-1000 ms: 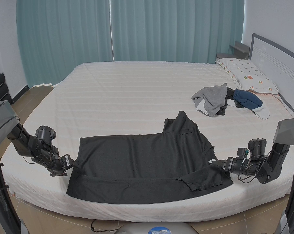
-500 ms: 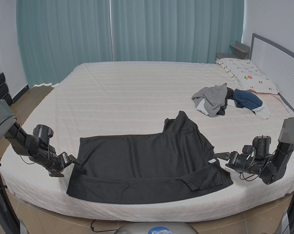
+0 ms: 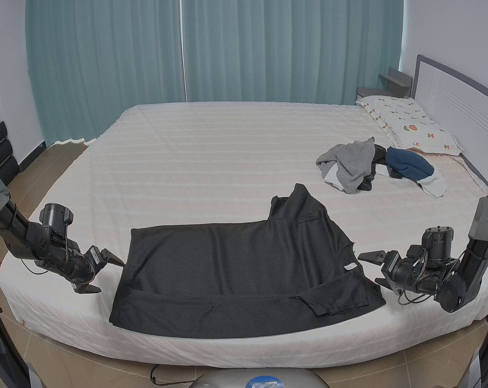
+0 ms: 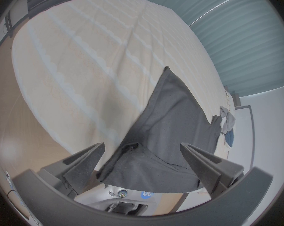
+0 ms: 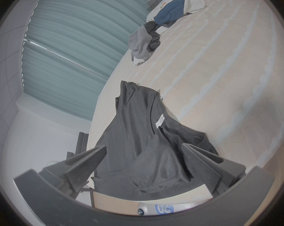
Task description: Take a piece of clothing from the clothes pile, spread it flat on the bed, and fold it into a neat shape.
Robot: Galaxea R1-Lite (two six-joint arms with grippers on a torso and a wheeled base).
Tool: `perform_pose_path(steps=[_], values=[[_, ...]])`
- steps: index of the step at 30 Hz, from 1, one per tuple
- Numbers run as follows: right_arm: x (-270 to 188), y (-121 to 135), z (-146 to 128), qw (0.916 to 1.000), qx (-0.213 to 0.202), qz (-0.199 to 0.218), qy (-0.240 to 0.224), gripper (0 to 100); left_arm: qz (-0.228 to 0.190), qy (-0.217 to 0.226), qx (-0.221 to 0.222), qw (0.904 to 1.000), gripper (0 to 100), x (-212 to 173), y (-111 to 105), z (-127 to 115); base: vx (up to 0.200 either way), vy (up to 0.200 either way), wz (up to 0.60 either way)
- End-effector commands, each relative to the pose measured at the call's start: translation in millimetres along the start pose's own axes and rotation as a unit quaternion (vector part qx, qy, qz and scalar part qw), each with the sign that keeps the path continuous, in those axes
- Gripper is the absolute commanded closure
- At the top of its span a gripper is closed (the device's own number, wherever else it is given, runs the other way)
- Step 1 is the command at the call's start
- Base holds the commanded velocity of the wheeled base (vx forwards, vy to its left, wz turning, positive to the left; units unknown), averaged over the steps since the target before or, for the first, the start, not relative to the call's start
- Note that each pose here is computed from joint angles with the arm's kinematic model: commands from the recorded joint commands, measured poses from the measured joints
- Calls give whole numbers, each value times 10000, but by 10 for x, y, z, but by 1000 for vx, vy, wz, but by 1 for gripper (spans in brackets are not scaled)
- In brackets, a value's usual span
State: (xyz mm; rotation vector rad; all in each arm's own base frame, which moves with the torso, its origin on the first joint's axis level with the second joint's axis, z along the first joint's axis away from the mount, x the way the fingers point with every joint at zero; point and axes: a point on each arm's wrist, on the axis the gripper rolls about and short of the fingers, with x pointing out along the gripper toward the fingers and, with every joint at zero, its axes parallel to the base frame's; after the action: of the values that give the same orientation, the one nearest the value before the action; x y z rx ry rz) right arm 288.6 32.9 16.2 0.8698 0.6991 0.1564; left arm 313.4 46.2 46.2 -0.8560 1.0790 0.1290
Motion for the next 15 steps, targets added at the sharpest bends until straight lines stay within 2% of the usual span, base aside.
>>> perform_pose_path(steps=[1,2,14,15], values=[[0,-5,-16,10000,0,-14,29,0,-46,-15,-29,10000,0,-30,9,6,0,200,0],[0,-5,-16,10000,0,-14,29,0,-46,-15,-29,10000,0,-30,9,6,0,200,0],[18,-2,-42,10000,-5,-16,83,0,-24,41,-124,9999,0,2,2,-15,0,0,0],[18,-2,-42,10000,-5,-16,83,0,-24,41,-124,9999,0,2,2,-15,200,0,0]])
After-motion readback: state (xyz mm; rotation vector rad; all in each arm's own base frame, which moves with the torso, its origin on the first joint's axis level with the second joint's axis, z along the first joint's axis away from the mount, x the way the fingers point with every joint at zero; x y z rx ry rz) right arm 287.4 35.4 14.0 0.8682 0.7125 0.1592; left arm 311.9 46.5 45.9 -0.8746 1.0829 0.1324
